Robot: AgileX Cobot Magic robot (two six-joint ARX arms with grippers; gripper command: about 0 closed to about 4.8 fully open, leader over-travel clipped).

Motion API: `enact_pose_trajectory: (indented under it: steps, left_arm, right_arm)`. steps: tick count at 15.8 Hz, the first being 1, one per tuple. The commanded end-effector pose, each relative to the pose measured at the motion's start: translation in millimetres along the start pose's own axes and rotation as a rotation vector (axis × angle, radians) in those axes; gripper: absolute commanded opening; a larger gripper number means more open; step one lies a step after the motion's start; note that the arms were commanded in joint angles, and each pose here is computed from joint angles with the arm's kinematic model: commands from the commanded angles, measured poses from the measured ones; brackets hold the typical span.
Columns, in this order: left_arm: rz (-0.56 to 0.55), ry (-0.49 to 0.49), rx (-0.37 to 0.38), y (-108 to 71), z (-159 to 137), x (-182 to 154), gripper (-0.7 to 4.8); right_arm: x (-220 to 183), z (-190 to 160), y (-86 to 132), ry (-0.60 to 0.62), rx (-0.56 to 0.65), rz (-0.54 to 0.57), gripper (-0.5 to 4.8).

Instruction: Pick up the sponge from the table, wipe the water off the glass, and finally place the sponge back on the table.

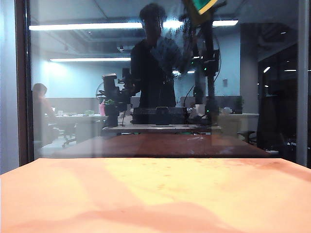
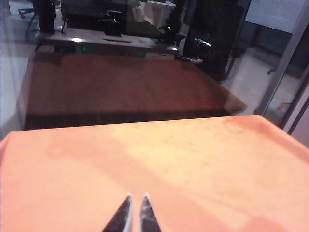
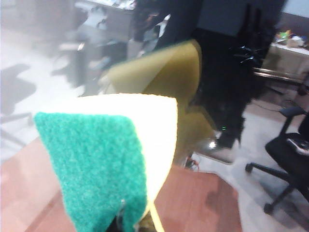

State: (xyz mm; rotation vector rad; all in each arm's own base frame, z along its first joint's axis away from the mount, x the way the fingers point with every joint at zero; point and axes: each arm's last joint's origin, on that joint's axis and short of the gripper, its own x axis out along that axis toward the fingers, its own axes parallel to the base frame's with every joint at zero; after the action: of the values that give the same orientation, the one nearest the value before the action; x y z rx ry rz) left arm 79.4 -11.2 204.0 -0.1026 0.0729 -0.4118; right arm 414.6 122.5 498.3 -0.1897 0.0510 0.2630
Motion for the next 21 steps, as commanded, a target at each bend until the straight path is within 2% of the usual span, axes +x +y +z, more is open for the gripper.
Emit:
enact_pose_trajectory:
  steps: [1,5,15,21]
  left_arm:
    - [0.018,-0.019,0.025,0.1,3.0,-0.6,0.25]
    - [0.018,-0.019,0.025,0.0,3.0,-0.6,0.25]
    - [0.019,-0.019,0.025,0.1,3.0,-0.6,0.25]
    - [0.02,-0.02,0.025,0.1,3.0,-0.6,0.25]
  right_arm:
    - [-12.6,7.4,-10.1,-0.005,0.015,-0.006,-0.09]
    - [-21.8,8.4,-30.6,0.003,0.078,-0.011,-0.09]
    - [-64.8,14.6,-78.4,0.07,0.104,-0.077,-0.09]
    - [-104.3,31.1,-79.9,0.064,0.118,-0.089,-0.09]
